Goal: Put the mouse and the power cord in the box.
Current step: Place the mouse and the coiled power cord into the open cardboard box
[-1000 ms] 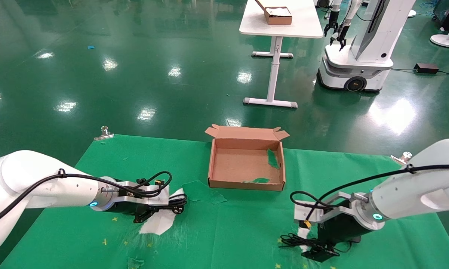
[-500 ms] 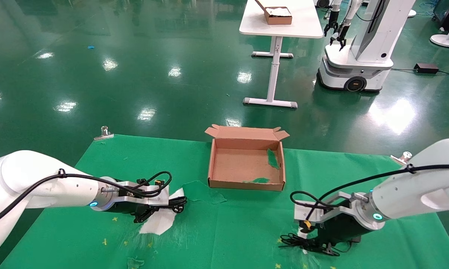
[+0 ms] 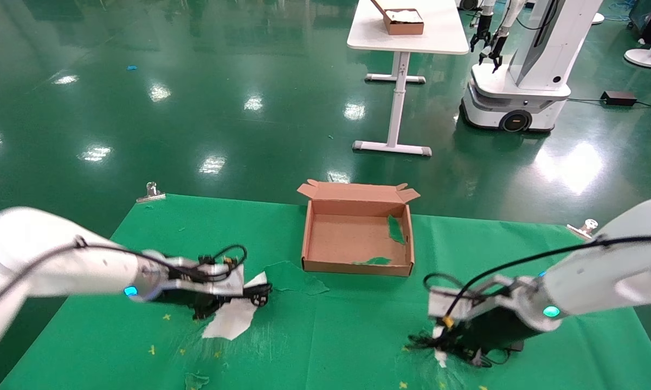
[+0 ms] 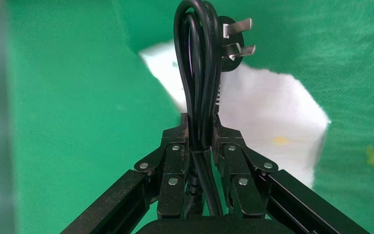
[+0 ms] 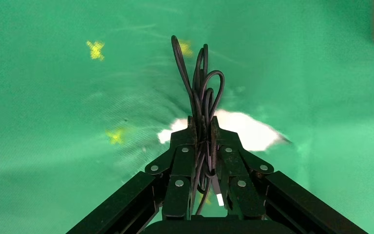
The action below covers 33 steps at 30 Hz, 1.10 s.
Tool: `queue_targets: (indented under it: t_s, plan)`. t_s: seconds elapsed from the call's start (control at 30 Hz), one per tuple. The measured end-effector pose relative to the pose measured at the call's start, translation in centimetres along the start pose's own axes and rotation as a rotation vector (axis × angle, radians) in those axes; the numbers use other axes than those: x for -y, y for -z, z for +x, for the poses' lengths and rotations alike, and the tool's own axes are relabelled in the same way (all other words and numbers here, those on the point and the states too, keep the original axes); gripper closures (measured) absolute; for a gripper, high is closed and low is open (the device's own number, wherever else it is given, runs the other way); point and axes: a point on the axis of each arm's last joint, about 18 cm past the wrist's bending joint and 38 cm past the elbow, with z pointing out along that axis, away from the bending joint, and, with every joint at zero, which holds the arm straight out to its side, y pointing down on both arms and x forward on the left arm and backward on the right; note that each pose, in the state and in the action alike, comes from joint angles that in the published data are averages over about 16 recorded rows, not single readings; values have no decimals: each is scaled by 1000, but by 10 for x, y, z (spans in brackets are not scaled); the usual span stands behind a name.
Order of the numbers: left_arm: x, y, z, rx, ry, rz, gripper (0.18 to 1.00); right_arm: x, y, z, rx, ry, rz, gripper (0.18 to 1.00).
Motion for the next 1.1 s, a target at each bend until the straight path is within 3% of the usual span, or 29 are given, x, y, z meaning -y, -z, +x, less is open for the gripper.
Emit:
queue_targets:
  t_s: [0.3,0.63,0.87,1.1]
  plan:
    - [79,19,-43,121,-80,209,919,-4,60,30,-115,-12,19,954]
    - [173,-4,-46,330,-274,348,920,-16,134,42,-254,-40,-2,958]
    - [199,-25,-27,404,-390,342,919,-15,166,34,-327,-53,-14,959]
    - [204,-35,-21,427,-433,317,911,-4,180,28,-377,-37,-3,959]
